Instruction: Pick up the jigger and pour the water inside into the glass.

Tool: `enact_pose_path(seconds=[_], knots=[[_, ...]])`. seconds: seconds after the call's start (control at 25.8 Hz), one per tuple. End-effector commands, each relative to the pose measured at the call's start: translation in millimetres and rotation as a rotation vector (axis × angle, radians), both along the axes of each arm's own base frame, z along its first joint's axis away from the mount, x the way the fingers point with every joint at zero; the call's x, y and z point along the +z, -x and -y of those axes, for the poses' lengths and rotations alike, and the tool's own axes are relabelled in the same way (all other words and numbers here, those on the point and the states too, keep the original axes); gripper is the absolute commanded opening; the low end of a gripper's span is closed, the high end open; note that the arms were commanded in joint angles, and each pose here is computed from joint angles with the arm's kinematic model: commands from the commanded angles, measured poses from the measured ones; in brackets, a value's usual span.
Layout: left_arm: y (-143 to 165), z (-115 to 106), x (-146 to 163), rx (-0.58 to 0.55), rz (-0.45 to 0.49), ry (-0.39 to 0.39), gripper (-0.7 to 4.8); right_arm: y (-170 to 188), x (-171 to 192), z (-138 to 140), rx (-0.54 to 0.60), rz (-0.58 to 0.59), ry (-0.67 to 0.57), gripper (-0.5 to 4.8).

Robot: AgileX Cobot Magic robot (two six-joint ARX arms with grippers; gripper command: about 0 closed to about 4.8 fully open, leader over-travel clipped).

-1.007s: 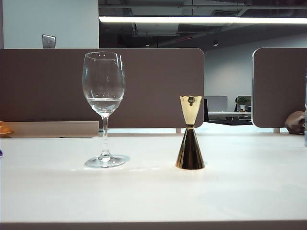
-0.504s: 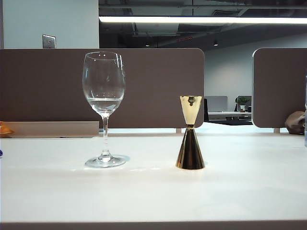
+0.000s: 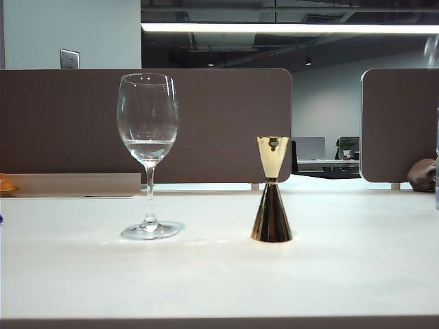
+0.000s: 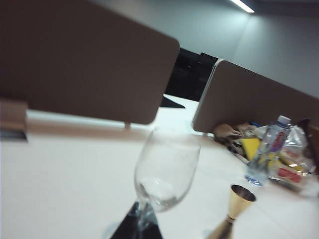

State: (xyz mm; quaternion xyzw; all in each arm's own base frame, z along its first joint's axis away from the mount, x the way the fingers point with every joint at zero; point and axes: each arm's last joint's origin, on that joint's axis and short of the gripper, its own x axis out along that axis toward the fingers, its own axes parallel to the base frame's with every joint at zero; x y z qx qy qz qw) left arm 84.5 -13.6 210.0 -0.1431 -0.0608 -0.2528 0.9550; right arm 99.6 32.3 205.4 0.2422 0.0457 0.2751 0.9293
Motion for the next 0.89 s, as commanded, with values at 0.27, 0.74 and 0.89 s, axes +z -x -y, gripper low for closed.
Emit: enact_pose_path(seconds=[0.27,0.74,0.89], knots=[[-7,-1,8,0.07,-0.097,-0.2,-0.06,-20,34,-6,-0.002,0.049,0.306,0.57],[-22,0,22,-0.001,-0.164,-0.241,-0.06,-80,-3,-74,0.184,0.01,0.432,2.19],[-22,1,22,-0.024,-0.16,-0.241,-0.06,-97,-16,-89,0.183,-0.028,0.459,2.85]])
